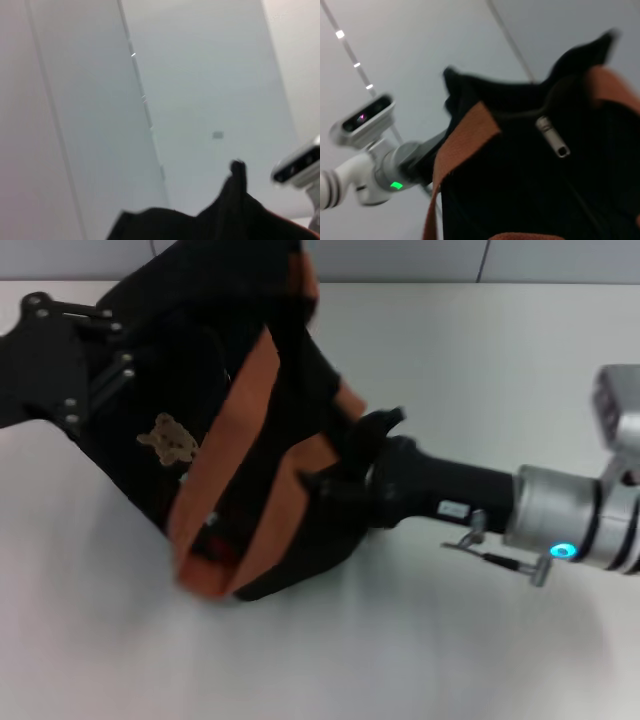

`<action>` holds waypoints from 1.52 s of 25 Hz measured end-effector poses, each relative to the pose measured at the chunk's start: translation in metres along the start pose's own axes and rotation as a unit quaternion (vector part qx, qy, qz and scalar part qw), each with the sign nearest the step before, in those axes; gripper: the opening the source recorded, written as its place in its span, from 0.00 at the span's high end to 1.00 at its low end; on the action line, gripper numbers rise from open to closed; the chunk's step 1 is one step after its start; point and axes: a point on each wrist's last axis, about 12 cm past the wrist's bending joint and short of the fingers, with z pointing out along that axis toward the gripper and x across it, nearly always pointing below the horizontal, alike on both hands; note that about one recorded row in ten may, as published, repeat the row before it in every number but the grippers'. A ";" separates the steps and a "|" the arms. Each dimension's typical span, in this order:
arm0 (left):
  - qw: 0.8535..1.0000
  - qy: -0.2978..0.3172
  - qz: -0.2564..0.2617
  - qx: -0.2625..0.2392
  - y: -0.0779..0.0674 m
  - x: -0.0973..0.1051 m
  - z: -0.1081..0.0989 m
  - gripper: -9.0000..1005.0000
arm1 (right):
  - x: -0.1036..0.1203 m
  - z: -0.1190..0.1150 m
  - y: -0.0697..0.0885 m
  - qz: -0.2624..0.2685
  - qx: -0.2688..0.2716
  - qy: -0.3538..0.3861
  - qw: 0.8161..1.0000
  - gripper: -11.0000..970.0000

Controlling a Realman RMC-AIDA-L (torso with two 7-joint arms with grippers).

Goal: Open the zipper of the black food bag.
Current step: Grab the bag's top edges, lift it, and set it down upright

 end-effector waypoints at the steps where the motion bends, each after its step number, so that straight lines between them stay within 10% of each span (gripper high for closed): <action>1: 1.000 -0.002 0.001 0.002 -0.001 0.000 0.002 0.91 | 0.002 0.005 0.002 -0.004 -0.006 0.004 1.000 0.13; 25: 0.997 -0.009 0.007 0.075 -0.034 0.016 0.030 0.91 | 0.024 -0.101 0.004 0.009 0.098 -0.027 0.995 0.13; 38: 0.996 -0.026 -0.020 0.080 -0.040 0.031 0.053 0.91 | 0.036 -0.094 0.023 -0.271 0.191 -0.130 0.934 0.13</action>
